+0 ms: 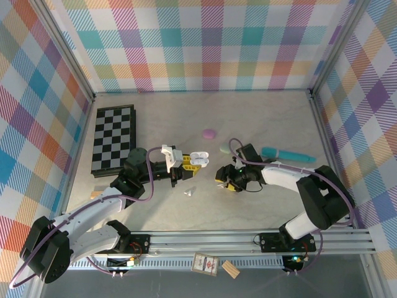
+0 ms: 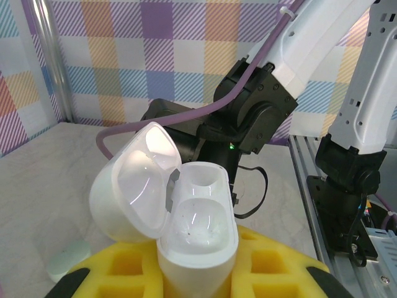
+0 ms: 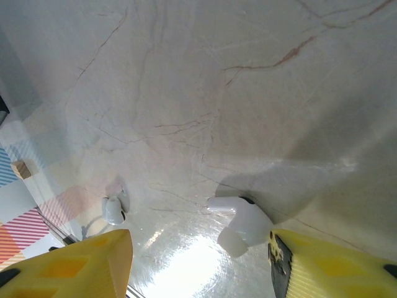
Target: Insert the wireless bluetooth earbuds into the charging case
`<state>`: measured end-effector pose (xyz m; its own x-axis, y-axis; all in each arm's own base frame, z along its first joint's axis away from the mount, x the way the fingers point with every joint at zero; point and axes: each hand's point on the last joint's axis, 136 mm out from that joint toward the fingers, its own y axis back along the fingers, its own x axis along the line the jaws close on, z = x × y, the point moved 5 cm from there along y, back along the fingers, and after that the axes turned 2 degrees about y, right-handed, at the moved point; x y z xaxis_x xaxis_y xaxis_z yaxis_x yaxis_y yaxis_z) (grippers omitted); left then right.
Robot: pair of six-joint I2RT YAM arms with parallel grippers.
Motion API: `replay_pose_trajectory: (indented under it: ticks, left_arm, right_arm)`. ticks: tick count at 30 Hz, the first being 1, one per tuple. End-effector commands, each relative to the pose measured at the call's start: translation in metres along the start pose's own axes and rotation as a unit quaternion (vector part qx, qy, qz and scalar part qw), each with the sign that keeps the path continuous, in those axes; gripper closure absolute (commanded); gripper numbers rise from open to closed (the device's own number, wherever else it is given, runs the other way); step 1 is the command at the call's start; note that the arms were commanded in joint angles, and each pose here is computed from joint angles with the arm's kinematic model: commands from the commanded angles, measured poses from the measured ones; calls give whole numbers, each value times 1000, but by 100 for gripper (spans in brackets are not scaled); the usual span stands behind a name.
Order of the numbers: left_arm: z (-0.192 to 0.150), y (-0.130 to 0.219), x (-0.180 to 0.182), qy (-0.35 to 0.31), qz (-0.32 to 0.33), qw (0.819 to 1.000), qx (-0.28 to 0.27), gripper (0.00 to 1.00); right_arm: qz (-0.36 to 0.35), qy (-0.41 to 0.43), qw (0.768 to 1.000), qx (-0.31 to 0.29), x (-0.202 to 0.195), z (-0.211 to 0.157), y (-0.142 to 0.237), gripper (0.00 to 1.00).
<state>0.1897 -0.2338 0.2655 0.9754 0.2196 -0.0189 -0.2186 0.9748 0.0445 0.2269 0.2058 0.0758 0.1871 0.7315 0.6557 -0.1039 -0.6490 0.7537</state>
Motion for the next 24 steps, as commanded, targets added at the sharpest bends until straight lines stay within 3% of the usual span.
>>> replay_pose_trajectory:
  ticks: [1,17,24]
  left_arm:
    - [13,2,-7,-21,-14,1000,-16,82]
    - [11,6,-7,-24,-5,1000,-11,82]
    - [11,5,-7,-25,-4,1000,-8,82]
  right_arm:
    - [3,-6,1000,2,1,1,-5,41]
    - [47,41,998,0,29,15,-7,45]
    - [-20,53,998,-8,13,13,-1,45]
